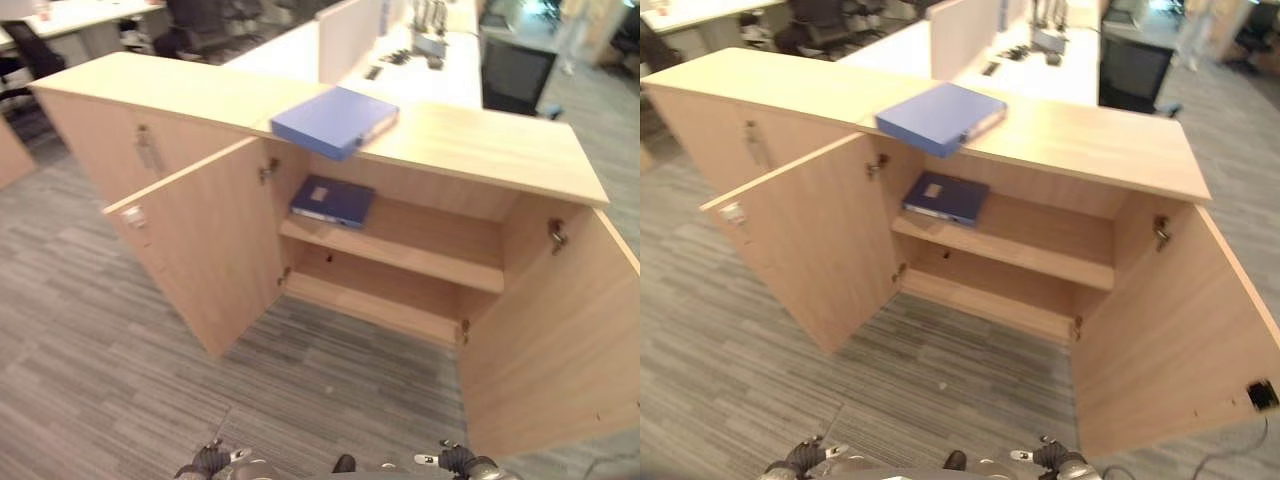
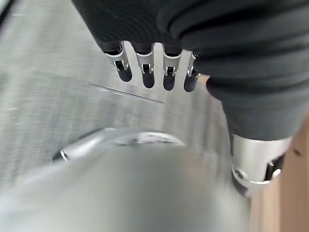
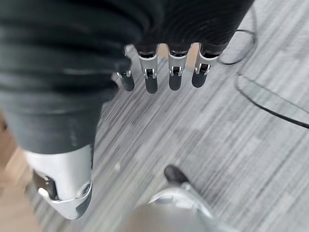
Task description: Put the empty folder in the office cabinet
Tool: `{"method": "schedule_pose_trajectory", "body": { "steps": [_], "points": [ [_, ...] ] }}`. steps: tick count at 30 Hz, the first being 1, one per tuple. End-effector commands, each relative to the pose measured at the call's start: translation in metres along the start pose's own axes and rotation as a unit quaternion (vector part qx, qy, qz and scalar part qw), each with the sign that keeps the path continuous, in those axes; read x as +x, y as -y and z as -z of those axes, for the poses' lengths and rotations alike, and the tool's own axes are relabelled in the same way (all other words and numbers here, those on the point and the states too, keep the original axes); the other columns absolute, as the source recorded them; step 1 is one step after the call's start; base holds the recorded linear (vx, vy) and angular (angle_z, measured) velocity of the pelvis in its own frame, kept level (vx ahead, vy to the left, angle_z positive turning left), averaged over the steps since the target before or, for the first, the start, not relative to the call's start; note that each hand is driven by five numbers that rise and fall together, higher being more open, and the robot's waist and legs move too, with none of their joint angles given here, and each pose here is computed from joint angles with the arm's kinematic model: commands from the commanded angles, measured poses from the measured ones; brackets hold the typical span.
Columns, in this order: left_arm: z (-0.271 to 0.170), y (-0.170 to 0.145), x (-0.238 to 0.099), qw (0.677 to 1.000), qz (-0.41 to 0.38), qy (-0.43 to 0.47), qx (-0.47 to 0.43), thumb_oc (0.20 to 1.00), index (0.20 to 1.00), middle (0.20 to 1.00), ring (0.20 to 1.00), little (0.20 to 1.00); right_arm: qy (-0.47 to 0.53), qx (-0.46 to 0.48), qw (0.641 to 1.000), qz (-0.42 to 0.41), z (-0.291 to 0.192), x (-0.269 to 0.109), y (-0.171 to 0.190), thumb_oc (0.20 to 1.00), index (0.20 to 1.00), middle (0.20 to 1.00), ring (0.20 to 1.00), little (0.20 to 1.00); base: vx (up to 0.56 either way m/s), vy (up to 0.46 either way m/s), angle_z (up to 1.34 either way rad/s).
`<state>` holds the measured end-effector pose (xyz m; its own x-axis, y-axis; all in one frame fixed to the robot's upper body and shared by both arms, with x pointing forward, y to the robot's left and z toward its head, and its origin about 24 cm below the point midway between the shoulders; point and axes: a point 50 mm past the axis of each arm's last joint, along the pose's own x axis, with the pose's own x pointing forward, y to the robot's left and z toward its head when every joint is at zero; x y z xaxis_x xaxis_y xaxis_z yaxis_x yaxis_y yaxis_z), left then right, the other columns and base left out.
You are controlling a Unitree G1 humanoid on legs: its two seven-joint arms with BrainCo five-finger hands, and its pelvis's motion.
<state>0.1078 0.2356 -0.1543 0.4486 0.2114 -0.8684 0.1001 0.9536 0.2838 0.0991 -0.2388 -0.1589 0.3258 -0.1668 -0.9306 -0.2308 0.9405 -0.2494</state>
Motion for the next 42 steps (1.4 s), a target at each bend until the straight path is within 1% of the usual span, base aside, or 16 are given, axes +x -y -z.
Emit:
{"method": "schedule_pose_trajectory", "body": {
  "steps": [1, 6, 14, 19, 23, 25, 26, 32, 37, 42],
  "points": [
    [-0.015, 0.000, 0.003, 1.000, 0.004, 0.023, -0.010, 1.000, 1.000, 1.000, 1.000, 1.000, 0.031, -0.027, 0.999, 0.013, -0.024, 0.002, 0.013, 1.000, 1.000, 1.000, 1.000, 1.000, 0.12, 0.048, -0.69],
    [-0.031, 0.002, 0.004, 0.998, 0.015, 0.055, -0.012, 1.000, 1.000, 1.000, 1.000, 1.000, 0.032, -0.039, 0.999, 0.015, -0.027, 0.002, 0.015, 1.000, 1.000, 1.000, 1.000, 1.000, 0.16, 0.172, -0.85],
    [-0.028, 0.010, 0.003, 0.998, 0.026, 0.050, -0.016, 1.000, 1.000, 1.000, 1.000, 1.000, 0.014, -0.027, 0.999, 0.010, -0.016, 0.002, 0.010, 1.000, 1.000, 1.000, 1.000, 1.000, 0.20, 0.248, -0.49],
    [-0.025, 0.002, 0.004, 0.999, 0.015, 0.042, -0.029, 1.000, 1.000, 1.000, 1.000, 1.000, 0.023, -0.035, 0.999, -0.003, -0.023, 0.002, 0.003, 1.000, 1.000, 1.000, 1.000, 1.000, 0.14, 0.293, -0.28],
    [-0.020, -0.005, 0.003, 0.999, 0.007, 0.036, -0.027, 1.000, 1.000, 1.000, 1.000, 1.000, 0.056, -0.047, 0.997, -0.011, -0.042, 0.003, -0.001, 1.000, 1.000, 1.000, 1.000, 1.000, 0.13, 0.319, -0.38],
    [-0.017, -0.008, 0.002, 0.999, 0.001, 0.031, -0.027, 1.000, 1.000, 1.000, 1.000, 1.000, 0.058, -0.056, 0.997, -0.017, -0.042, 0.002, -0.005, 1.000, 1.000, 1.000, 1.000, 1.000, 0.14, 0.231, -0.08],
    [-0.016, -0.010, 0.002, 0.999, -0.005, 0.032, -0.037, 1.000, 1.000, 1.000, 1.000, 1.000, 0.057, -0.041, 0.997, -0.007, -0.041, 0.002, 0.001, 1.000, 1.000, 1.000, 1.000, 1.000, 0.12, 0.080, -0.07],
    [-0.008, -0.003, 0.002, 0.999, -0.003, 0.012, -0.036, 1.000, 1.000, 1.000, 1.000, 1.000, 0.030, -0.005, 1.000, 0.002, -0.026, 0.003, 0.002, 1.000, 1.000, 1.000, 1.000, 1.000, 0.22, -0.151, 0.20],
    [0.000, 0.001, 0.000, 0.999, 0.000, 0.002, -0.041, 1.000, 1.000, 1.000, 1.000, 1.000, 0.035, -0.025, 0.999, -0.003, -0.028, 0.002, 0.000, 1.000, 1.000, 1.000, 1.000, 1.000, 0.26, -0.201, 0.68],
    [-0.006, 0.004, 0.001, 0.999, 0.006, 0.011, -0.037, 1.000, 1.000, 1.000, 1.000, 1.000, 0.048, -0.027, 0.998, 0.002, -0.033, 0.002, 0.003, 1.000, 1.000, 1.000, 1.000, 1.000, 0.15, -0.211, 0.15]
  ]
}}
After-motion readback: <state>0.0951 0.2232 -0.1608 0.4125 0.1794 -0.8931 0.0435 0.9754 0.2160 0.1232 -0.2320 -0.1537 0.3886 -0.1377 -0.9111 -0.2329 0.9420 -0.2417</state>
